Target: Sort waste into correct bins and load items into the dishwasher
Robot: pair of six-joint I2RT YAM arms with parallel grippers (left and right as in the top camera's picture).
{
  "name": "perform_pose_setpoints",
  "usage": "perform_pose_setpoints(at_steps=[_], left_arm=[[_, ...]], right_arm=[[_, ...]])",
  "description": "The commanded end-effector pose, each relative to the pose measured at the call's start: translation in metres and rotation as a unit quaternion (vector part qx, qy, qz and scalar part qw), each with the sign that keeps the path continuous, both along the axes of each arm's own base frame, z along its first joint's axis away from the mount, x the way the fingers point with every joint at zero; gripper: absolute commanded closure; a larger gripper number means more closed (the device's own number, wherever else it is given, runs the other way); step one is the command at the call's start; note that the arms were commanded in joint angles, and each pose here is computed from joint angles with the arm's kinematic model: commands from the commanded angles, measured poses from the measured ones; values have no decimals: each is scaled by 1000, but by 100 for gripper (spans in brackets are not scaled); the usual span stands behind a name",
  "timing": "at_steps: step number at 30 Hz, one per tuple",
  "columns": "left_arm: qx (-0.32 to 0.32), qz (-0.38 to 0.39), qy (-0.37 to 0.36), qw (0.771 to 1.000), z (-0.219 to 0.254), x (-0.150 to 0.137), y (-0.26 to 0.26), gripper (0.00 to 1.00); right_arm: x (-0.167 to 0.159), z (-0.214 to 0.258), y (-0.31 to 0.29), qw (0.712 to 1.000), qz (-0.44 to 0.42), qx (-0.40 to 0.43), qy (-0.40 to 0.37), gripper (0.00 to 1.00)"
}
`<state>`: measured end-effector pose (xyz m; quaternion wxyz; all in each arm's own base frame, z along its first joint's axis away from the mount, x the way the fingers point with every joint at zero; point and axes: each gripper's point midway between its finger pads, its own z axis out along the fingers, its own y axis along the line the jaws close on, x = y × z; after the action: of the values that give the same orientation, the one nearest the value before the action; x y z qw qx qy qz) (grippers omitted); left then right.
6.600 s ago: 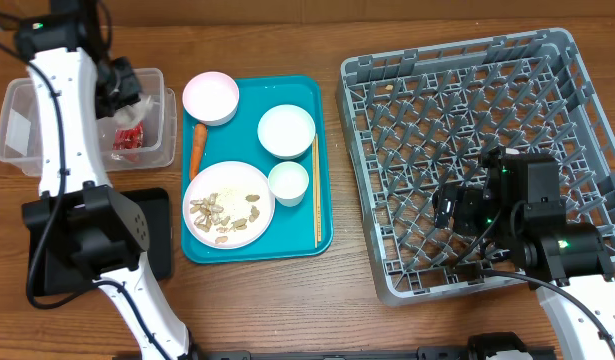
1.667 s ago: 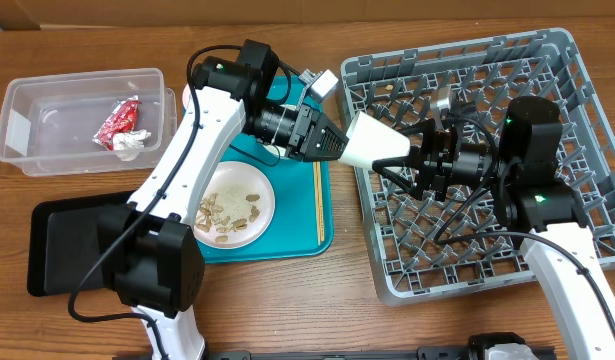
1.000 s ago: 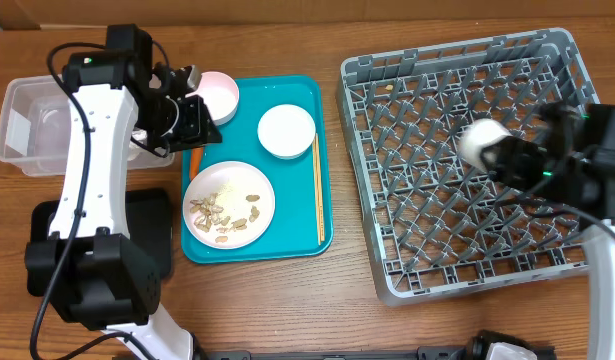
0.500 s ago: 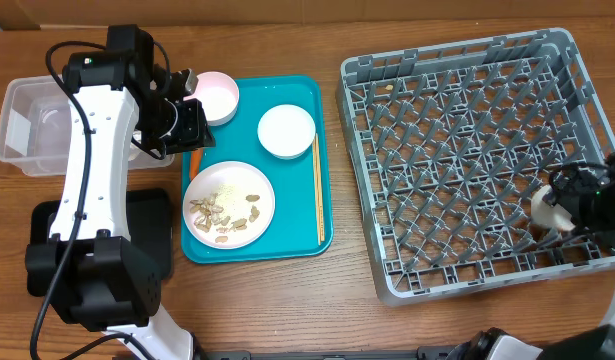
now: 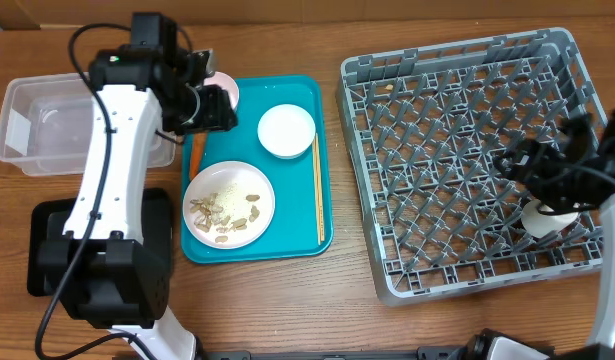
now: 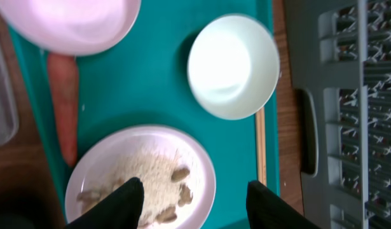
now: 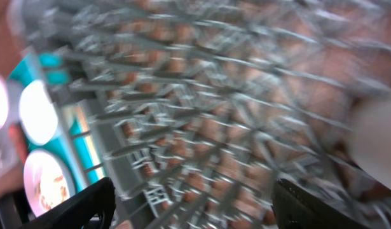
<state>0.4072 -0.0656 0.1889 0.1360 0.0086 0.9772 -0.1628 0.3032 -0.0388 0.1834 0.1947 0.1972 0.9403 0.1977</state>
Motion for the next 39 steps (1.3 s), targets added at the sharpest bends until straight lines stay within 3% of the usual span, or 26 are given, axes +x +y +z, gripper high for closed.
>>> perform_pose_setpoints(at_steps=[1,4,7,15,19,22,30,36,39], left_arm=[[2,-10,-21,1000,0,12,-22,45],[15,-23,-11,1000,-18,18,-33,46],[57,11,25,998,-36,13,-20,53],[125,112,41,985,-6,-15,59,50],[120,177,36,976,13,-28,102,50],[116,218,33,968,20,-36,131,48],[115,231,36,965,20,-38,139,47],[115,231,36,966,20,-38,139,47],[115,231,36,966,20,-38,139,47]], right_arm=[[12,28,54,993,97,10,-62,18],[17,34,96,982,167,7,-87,20],[27,48,156,956,254,-7,-150,23],[66,75,236,930,296,-104,-195,16],[106,53,286,923,329,-105,-168,16],[135,8,314,920,340,-129,-145,18],[151,-100,326,924,341,-160,-68,34],[149,-134,326,931,327,-156,-32,59],[147,-136,330,930,330,-156,-30,66]])
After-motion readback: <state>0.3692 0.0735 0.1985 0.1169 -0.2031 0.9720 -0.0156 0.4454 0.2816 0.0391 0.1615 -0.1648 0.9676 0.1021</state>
